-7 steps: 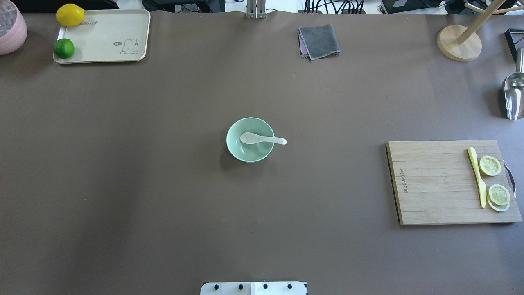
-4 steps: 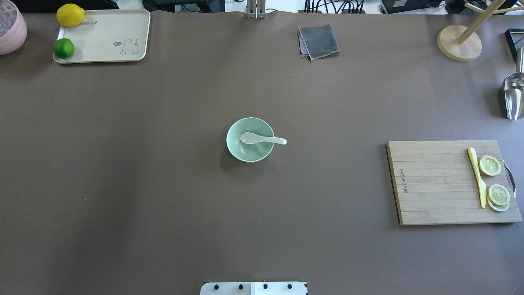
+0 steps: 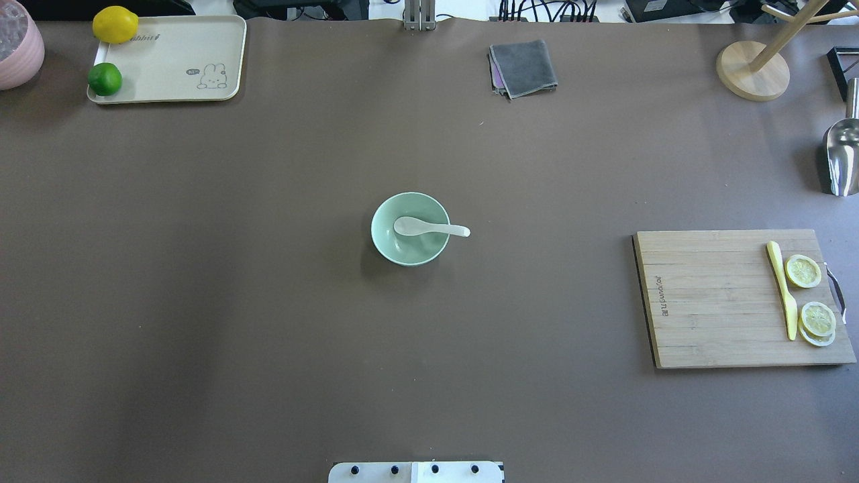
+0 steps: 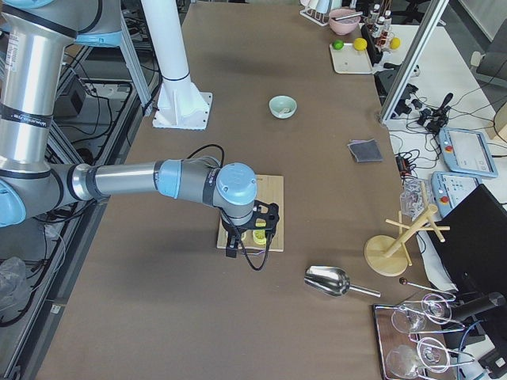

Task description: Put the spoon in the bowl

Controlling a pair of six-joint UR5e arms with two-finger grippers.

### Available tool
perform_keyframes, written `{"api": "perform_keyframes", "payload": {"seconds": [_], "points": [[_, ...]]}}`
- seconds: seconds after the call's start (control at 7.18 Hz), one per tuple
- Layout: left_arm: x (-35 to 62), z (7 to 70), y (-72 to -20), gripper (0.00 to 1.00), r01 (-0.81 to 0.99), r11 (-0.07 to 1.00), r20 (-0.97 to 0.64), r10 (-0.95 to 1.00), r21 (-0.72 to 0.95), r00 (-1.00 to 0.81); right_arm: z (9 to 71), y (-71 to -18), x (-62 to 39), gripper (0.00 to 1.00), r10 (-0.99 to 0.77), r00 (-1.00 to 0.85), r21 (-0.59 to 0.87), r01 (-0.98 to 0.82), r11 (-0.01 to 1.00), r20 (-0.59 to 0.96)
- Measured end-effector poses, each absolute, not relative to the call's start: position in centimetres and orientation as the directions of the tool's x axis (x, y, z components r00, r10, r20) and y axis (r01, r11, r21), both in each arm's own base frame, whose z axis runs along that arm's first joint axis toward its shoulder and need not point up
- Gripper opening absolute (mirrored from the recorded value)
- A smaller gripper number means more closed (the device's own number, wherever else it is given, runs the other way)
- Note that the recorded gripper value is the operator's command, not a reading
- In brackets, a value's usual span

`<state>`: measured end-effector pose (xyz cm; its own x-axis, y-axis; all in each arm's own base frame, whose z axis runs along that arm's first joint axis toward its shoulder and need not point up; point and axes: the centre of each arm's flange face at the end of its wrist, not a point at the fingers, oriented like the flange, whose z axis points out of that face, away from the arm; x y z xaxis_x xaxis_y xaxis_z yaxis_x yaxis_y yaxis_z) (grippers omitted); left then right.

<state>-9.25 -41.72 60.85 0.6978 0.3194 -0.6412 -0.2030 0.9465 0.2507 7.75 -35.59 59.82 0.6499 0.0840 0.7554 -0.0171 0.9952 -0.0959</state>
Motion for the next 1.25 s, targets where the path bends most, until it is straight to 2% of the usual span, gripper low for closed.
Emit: {"api": "perform_keyframes", "payload": {"seconds": [1.25], "points": [[-9.21,60.43,-41.75,0.99,-0.204,0.944,-0.638,0.326,0.259,0.698,59.76,-35.65,7.56,1.0,0.077,0.65,-0.093,-0.01,0.996,0.756]]}}
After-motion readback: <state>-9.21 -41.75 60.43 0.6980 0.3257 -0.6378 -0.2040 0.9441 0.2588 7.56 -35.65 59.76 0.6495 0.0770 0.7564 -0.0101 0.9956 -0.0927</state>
